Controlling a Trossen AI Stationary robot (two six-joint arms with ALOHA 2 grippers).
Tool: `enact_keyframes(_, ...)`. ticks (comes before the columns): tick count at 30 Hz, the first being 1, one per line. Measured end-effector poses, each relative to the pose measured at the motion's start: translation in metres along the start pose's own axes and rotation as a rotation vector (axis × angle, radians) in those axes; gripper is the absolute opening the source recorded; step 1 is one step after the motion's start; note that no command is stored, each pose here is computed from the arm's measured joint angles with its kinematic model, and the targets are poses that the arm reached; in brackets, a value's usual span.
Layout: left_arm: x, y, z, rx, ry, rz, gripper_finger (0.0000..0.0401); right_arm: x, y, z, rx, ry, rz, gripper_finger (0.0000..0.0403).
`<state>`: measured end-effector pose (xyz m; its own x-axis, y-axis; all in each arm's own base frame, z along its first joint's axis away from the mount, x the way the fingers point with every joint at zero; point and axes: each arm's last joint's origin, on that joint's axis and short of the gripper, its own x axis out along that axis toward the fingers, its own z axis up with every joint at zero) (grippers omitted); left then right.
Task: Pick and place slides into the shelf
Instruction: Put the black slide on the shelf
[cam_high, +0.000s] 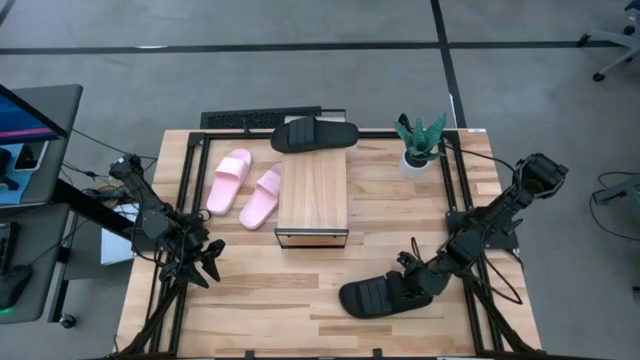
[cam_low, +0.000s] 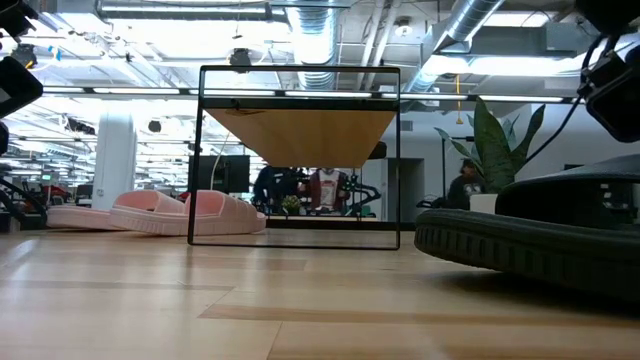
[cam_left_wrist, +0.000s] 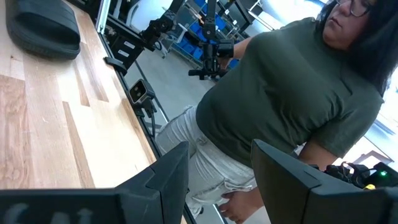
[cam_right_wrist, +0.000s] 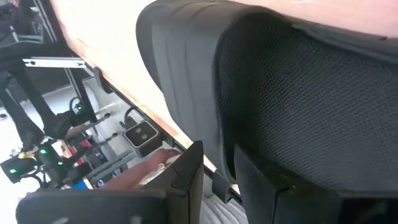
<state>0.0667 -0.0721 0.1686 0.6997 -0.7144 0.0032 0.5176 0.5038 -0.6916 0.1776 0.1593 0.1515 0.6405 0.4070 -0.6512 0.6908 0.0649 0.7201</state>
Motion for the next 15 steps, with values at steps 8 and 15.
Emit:
enact_keyframes(8,0.0,0.0,0.0,0.0,0.0,0.0,0.0162,0.001,0.002,0.007,-0.011,-0.013,-0.011,0.0082)
enact_keyframes(15,0.0,0.0,0.0,0.0,0.0,0.0,0.0162,0.002,0.004,0.013,-0.017,-0.004,-0.017,0.0082)
